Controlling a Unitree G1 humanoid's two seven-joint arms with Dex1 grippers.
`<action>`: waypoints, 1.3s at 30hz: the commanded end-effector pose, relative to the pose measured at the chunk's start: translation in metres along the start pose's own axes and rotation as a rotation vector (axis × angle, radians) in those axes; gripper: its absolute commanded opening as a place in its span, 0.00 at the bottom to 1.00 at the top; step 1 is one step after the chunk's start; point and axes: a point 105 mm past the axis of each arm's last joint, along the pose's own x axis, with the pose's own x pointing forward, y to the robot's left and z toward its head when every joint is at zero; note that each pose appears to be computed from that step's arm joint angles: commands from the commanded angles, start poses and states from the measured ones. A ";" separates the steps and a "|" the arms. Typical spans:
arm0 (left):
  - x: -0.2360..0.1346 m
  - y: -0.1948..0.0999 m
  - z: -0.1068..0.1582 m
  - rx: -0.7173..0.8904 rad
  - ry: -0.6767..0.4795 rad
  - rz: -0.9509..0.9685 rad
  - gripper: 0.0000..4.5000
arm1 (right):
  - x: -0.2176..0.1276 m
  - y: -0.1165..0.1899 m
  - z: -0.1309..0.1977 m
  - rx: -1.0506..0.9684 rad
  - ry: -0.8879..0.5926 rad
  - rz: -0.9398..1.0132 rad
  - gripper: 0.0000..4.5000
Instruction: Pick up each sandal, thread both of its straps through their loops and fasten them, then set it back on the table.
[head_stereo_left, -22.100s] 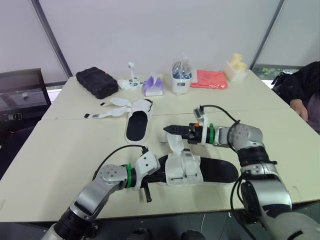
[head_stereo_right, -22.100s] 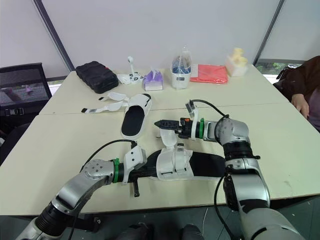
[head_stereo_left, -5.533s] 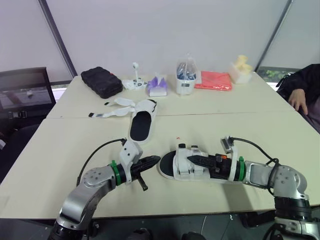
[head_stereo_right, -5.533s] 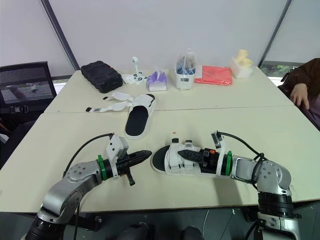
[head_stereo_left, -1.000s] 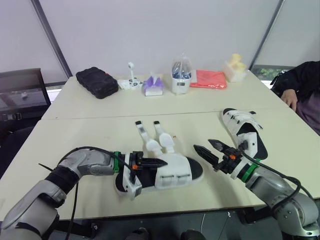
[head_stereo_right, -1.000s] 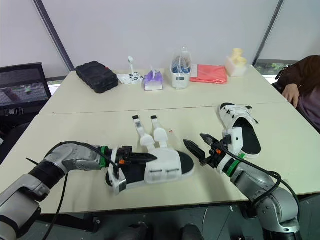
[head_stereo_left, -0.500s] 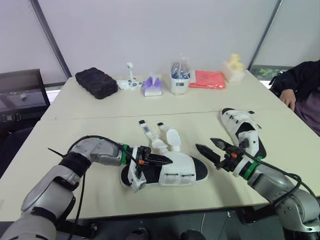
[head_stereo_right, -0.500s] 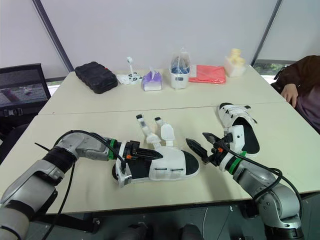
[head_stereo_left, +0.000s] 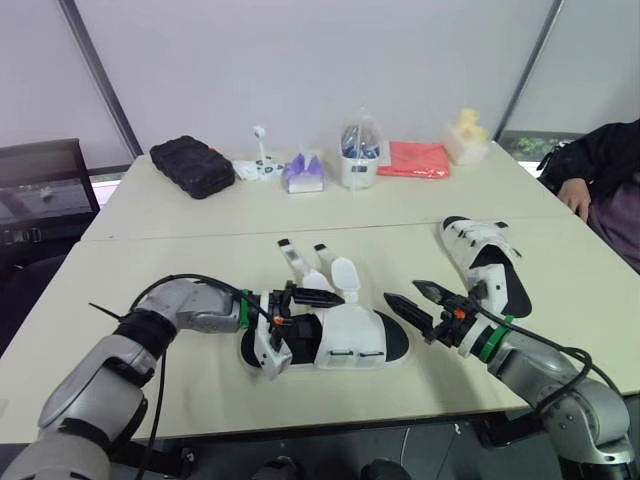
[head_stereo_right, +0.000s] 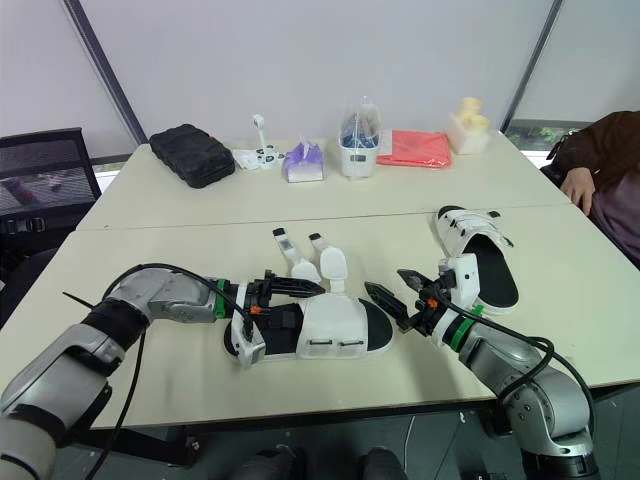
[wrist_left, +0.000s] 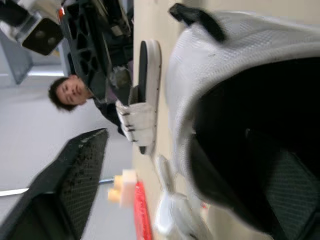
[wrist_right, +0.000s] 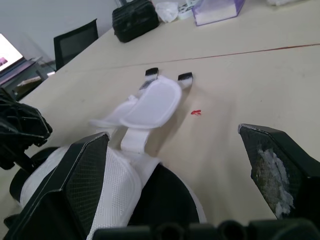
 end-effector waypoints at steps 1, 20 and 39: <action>-0.038 0.004 -0.011 -0.102 0.139 0.062 0.99 | -0.004 -0.005 0.007 -0.084 0.018 0.026 1.00; -0.102 0.002 -0.068 -1.995 0.527 1.004 1.00 | -0.007 -0.010 -0.012 -0.271 0.199 0.229 0.01; -0.026 -0.024 -0.065 -2.330 0.366 0.714 1.00 | 0.020 0.022 -0.059 -0.300 0.321 0.431 0.01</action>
